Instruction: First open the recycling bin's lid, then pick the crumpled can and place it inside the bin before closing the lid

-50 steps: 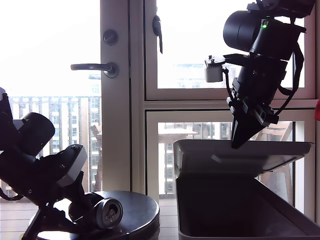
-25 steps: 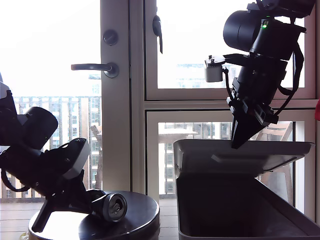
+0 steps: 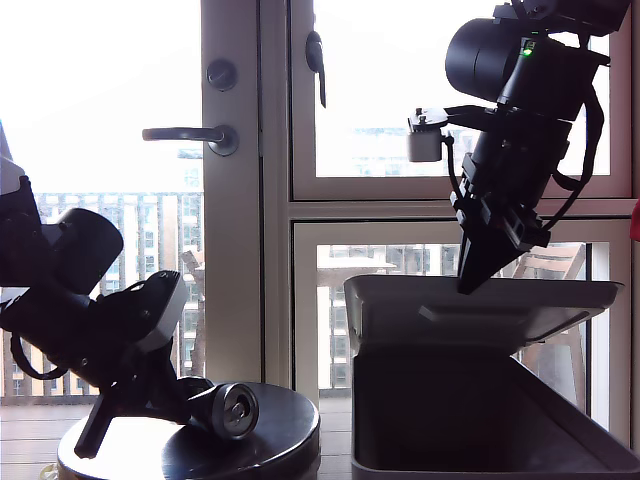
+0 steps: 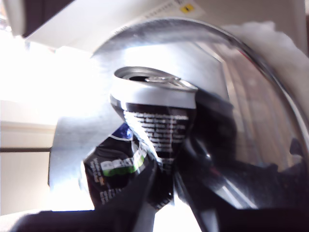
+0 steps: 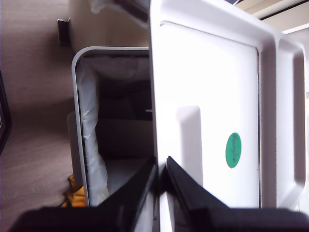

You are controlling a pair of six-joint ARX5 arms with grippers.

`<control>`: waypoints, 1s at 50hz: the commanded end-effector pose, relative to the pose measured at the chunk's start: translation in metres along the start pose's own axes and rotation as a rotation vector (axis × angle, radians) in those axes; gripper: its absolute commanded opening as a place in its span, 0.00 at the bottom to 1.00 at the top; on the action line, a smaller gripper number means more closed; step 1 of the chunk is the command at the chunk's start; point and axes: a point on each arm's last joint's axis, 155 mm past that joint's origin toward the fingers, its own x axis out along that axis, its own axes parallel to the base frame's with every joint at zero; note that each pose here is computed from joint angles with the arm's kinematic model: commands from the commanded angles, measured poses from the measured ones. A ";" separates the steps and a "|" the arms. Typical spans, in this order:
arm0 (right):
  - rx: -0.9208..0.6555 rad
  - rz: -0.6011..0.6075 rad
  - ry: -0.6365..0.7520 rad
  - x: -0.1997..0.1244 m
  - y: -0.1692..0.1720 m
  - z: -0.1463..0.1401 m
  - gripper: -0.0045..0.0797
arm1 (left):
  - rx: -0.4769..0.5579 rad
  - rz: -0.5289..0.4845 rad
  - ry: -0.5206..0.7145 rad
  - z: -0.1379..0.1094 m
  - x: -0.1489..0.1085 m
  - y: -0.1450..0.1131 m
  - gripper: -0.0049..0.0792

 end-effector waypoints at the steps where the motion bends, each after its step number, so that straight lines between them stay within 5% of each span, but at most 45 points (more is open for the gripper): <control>1: 0.001 -0.029 -0.029 -0.004 -0.007 0.010 0.04 | -0.010 0.011 -0.012 0.008 -0.006 0.005 0.03; 15: 0.002 -0.038 -0.005 -0.016 -0.019 0.011 0.04 | -0.014 0.043 -0.038 0.027 -0.015 0.021 0.03; 32: 0.001 -0.086 -0.025 -0.041 -0.048 0.027 0.04 | -0.041 0.007 -0.077 0.055 -0.009 0.009 0.03; 50: 0.002 -0.108 -0.022 -0.048 -0.056 0.029 0.04 | -0.155 -0.053 -0.219 0.122 -0.002 -0.010 0.03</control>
